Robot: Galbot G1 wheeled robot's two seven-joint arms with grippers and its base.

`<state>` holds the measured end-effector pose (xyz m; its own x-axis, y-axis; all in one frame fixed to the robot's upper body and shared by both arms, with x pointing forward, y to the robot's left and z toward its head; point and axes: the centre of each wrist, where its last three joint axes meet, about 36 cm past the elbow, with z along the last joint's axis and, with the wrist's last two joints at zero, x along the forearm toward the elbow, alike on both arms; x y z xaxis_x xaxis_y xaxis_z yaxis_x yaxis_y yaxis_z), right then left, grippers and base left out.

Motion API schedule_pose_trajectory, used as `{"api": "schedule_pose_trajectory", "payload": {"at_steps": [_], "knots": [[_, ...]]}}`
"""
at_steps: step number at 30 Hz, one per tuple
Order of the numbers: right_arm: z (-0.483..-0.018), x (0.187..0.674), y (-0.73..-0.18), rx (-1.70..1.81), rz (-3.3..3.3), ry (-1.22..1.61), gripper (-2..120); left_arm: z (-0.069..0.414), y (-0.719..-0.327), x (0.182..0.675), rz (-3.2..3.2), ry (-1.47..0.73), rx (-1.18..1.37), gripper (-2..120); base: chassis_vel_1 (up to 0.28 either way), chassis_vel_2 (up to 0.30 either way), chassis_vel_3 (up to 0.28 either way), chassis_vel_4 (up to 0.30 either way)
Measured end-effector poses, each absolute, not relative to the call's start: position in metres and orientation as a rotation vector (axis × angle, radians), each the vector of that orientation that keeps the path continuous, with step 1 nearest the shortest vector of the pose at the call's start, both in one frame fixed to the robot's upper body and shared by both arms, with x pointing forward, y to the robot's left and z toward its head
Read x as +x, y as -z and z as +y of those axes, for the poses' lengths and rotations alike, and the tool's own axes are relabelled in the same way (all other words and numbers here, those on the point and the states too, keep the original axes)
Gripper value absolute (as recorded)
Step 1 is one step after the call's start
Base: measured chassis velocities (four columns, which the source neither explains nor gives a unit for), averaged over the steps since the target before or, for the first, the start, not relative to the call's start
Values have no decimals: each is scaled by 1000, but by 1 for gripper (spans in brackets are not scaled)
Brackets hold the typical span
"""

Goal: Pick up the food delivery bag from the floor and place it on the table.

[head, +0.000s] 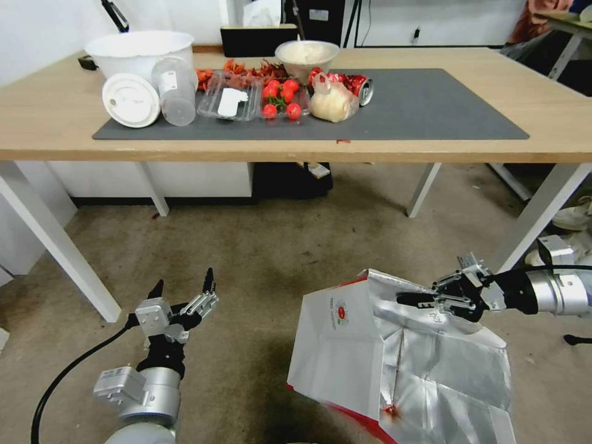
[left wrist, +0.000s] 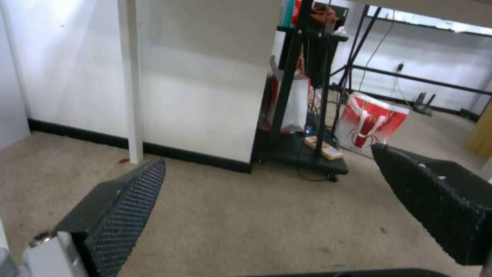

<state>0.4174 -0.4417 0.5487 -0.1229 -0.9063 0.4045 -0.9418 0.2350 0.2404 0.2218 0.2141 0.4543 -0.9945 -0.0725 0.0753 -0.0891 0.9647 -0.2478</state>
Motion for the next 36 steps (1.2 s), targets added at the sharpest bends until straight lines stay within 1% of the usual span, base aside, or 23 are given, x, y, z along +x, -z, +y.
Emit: {"api": "schedule_pose_trajectory", "payload": {"at_steps": [36], "knots": [[-439, 414, -542, 1697, -2037, -105, 0, 214, -453, 222, -3047, -376, 110, 100, 0, 0, 0, 0]]}}
